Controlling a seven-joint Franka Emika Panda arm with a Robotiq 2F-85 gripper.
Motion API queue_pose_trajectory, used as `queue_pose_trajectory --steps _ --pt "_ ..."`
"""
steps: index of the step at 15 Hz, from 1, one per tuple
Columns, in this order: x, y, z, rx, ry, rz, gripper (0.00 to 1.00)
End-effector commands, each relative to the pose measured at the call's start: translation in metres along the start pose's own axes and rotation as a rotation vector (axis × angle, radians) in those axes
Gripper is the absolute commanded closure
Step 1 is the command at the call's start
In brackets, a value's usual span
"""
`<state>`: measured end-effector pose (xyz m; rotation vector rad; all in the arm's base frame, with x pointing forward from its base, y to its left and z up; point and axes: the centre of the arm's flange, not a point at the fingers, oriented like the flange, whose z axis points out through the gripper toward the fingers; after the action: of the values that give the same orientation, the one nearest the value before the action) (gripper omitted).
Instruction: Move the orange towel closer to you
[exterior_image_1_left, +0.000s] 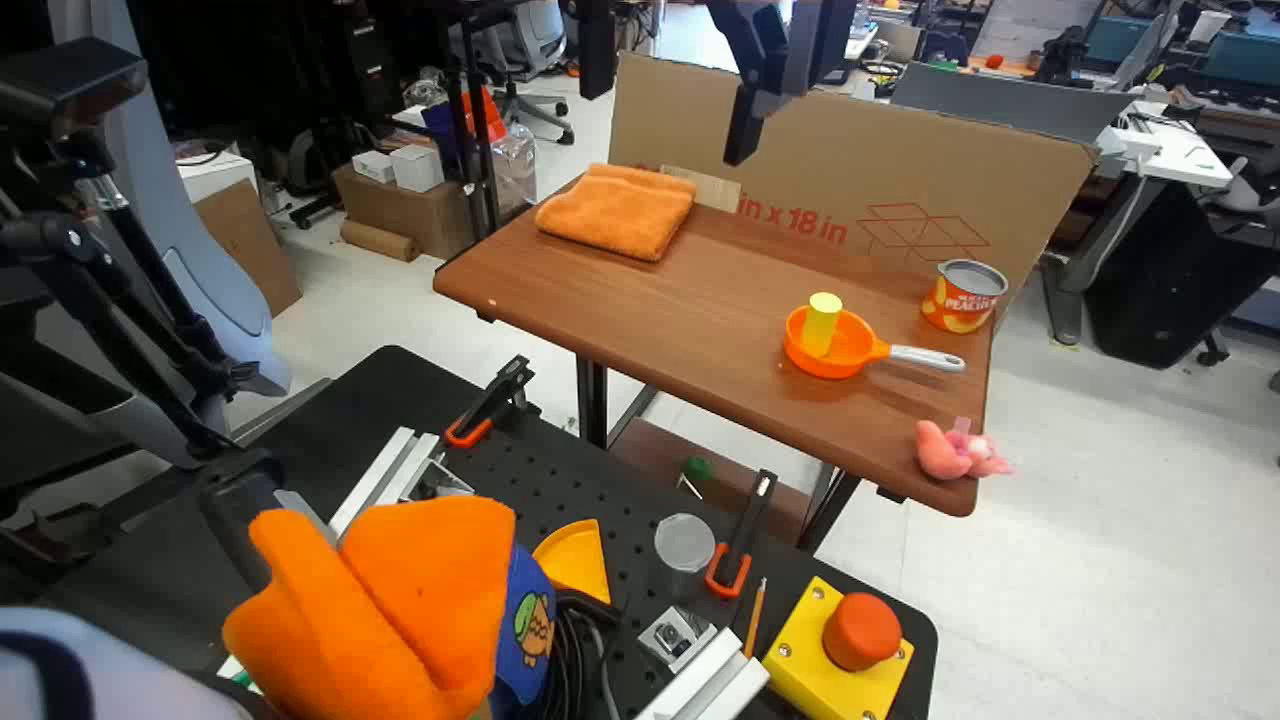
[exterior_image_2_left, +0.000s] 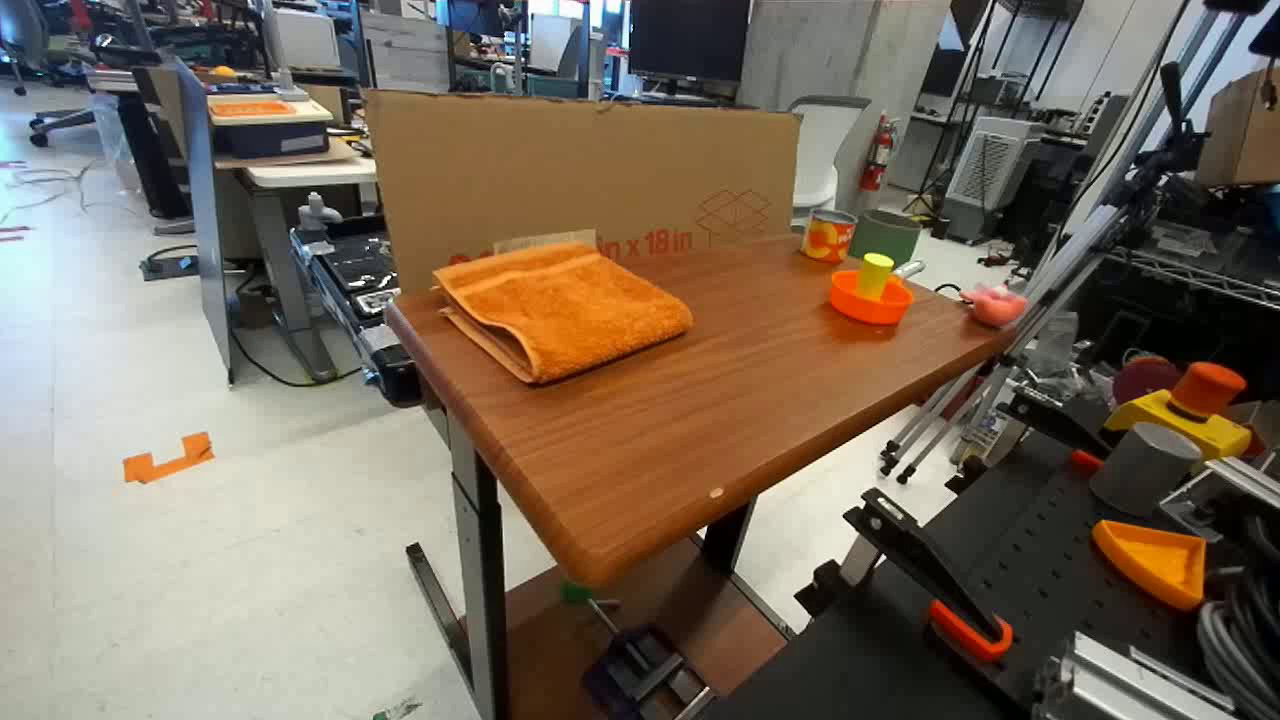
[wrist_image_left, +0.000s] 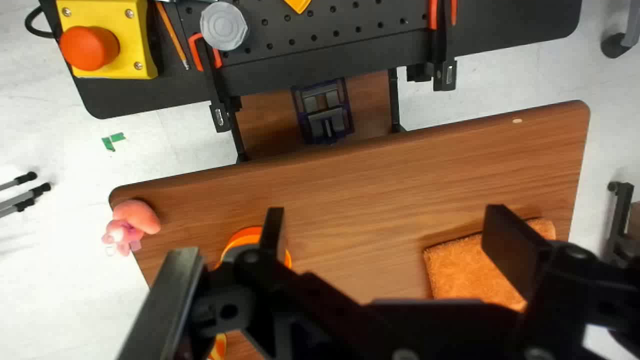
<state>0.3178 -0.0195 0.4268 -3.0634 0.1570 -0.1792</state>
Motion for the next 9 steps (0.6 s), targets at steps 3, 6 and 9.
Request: queue_pose_trajectory --steps 3,6,9 --pt "0.0 0.0 0.0002 0.0 -0.001 0.0 0.0" --pt "0.0 0.0 0.0003 0.0 -0.001 0.0 0.0" --pt "0.0064 -0.0026 0.0017 0.008 0.002 0.024 0.0"
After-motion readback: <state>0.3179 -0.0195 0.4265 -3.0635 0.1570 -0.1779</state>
